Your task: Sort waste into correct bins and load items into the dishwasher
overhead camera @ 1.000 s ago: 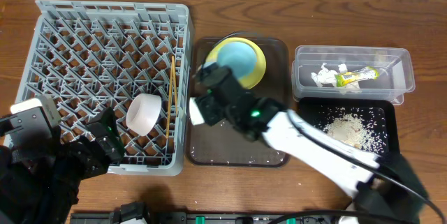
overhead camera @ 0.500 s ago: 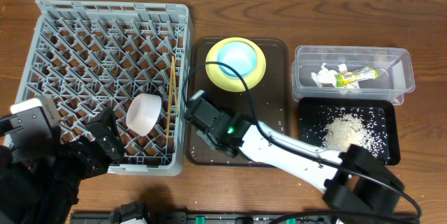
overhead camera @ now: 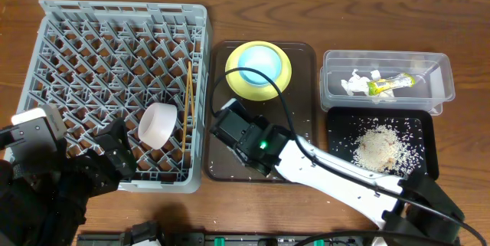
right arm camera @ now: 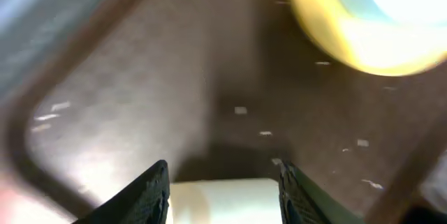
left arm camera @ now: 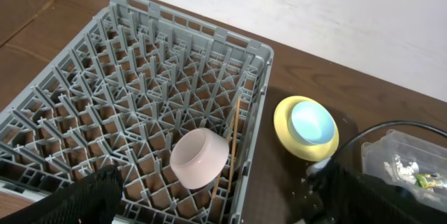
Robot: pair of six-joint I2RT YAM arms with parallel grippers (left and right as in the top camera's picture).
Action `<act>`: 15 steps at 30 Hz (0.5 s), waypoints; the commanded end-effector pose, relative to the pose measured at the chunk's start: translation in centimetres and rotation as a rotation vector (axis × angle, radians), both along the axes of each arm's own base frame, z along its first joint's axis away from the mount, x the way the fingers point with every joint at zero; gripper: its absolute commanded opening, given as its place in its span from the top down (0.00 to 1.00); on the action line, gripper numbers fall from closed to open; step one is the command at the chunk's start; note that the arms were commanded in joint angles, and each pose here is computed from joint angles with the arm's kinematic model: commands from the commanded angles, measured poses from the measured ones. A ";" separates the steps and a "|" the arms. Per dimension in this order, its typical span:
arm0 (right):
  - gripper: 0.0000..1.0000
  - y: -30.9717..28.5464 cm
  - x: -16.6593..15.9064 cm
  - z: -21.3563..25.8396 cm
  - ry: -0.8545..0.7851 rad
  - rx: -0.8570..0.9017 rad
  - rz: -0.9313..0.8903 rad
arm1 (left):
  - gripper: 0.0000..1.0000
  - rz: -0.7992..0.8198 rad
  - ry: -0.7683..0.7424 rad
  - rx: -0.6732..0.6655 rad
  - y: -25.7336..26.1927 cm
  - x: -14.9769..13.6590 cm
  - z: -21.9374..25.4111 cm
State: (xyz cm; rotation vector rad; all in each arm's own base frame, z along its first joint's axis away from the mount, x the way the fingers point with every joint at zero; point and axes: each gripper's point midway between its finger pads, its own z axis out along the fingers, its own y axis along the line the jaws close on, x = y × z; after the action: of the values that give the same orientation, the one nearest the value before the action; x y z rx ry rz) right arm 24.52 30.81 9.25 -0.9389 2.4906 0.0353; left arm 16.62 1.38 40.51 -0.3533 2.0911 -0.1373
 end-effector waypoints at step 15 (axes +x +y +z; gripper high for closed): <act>0.57 -6.7 -8.6 -4.2 0.251 -0.184 -0.205 | 0.03 0.012 -0.007 -0.002 0.1 0.0 0.2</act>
State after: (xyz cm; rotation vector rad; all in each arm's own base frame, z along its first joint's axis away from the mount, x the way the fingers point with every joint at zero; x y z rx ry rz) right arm 13.08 27.17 6.09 -0.9996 2.9132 0.1244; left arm 16.62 1.38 40.51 -0.3533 2.0911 -0.1373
